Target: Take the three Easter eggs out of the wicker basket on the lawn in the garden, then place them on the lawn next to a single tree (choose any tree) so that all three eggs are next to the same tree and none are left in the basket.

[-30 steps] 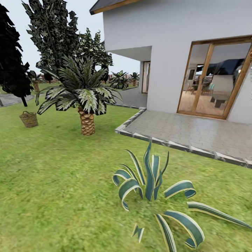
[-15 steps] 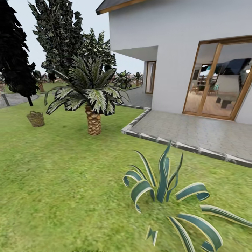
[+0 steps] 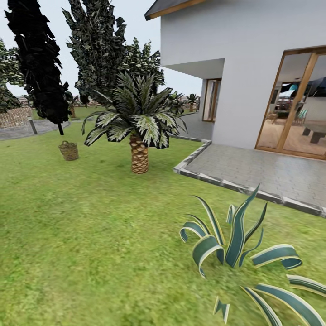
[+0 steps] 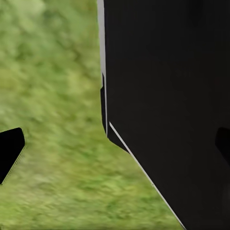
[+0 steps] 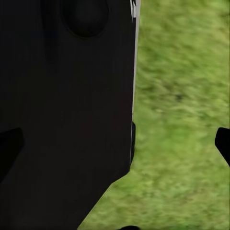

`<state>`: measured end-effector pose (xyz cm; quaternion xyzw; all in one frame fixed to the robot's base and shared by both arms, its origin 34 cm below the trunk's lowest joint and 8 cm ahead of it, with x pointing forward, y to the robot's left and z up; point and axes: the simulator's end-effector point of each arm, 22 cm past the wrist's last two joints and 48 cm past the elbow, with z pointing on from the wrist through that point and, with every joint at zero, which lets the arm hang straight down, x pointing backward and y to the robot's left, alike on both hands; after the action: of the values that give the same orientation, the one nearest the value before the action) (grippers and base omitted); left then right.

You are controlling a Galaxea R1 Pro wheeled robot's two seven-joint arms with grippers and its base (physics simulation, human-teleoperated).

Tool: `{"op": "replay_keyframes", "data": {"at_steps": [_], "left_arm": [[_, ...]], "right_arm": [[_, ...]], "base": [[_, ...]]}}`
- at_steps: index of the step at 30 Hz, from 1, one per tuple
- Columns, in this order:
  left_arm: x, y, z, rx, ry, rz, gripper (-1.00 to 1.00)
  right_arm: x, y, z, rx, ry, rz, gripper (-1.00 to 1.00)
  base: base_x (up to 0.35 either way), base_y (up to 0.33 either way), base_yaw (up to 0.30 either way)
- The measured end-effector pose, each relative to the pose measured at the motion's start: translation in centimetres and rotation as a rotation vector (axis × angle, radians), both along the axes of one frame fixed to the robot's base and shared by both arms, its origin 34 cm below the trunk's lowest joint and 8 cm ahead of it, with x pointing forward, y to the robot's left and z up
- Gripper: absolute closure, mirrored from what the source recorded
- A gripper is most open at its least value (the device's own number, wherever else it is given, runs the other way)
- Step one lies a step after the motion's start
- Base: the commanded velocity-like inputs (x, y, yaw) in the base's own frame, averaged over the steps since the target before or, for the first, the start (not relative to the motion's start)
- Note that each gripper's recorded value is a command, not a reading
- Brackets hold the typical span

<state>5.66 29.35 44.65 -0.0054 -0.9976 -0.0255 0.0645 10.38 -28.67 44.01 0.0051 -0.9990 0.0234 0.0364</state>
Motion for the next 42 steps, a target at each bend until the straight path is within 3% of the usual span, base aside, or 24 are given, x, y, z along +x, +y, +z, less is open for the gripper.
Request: {"op": "replay_keyframes", "data": {"at_steps": [18, 30, 42], "left_arm": [[0.02, -0.08, -0.01, -0.001, -0.001, 0.0, -1.0], [0.08, -0.07, -0.01, 0.0, -0.003, 0.0, -1.0], [0.16, -0.05, -0.02, -0.001, -0.006, -0.001, -1.0]], "right_arm": [[0.01, -0.02, 0.0, -0.001, 0.0, 0.0, -1.0], [0.01, -0.02, 0.0, -0.001, 0.0, 0.0, -1.0], [-0.01, -0.03, 0.01, -0.001, -0.001, 0.001, -1.0]], "base": [[0.0, 0.251, 0.054], [0.0, 0.017, 0.246], [0.099, 0.0, 0.02]]}}
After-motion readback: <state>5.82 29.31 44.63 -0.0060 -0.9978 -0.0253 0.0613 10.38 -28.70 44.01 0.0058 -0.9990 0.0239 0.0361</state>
